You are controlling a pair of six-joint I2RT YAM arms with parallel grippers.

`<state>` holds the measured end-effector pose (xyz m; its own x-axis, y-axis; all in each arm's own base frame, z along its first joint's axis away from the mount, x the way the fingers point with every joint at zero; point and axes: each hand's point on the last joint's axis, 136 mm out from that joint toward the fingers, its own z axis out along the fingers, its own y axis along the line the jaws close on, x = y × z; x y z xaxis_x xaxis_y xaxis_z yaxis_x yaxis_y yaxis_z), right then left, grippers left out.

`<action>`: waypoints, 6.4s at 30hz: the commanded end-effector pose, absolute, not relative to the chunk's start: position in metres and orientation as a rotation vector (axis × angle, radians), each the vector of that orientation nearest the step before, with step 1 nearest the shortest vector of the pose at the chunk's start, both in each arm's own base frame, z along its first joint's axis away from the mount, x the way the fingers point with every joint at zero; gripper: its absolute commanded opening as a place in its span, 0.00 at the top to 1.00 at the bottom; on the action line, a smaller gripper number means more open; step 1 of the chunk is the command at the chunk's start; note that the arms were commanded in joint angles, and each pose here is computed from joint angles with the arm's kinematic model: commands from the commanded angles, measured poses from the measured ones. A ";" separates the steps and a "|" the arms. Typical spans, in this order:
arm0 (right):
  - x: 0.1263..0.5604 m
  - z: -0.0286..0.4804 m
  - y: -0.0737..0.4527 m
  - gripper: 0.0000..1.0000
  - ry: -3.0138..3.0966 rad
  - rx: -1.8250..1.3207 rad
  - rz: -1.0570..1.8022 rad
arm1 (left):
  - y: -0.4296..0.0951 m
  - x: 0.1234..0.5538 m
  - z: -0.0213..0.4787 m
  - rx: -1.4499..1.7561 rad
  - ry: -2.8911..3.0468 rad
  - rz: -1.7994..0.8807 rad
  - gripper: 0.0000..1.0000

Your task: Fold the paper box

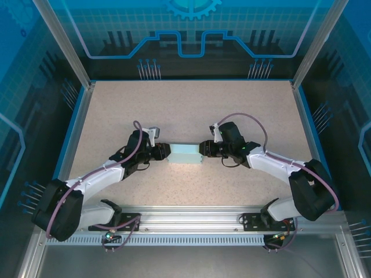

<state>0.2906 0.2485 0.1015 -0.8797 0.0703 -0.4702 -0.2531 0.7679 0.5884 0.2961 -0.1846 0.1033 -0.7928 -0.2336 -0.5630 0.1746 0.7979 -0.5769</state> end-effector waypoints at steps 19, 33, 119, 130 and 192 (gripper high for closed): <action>0.287 0.113 0.268 0.62 2.540 -0.129 1.177 | -0.203 0.268 0.097 -0.084 2.489 -1.017 0.68; 0.342 0.162 0.281 0.71 2.397 -0.182 1.170 | -0.225 0.351 0.154 -0.050 2.348 -0.991 0.70; 0.323 0.212 0.019 0.00 2.006 0.063 -0.324 | -0.008 0.326 0.189 -0.173 1.884 0.115 0.01; 0.340 0.135 0.015 0.00 2.015 0.011 -0.239 | -0.017 0.354 0.130 -0.021 1.931 0.029 0.01; 0.398 0.094 0.031 0.00 1.969 -0.163 0.034 | -0.007 0.398 0.095 -0.051 1.909 -0.117 0.01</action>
<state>0.3934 0.0311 0.0871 -0.3996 -0.1161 -0.9093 -0.1312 0.9890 -0.0686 0.3945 -0.0075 0.0881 -0.3537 -0.0859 -0.9314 0.0165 0.9950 -0.0981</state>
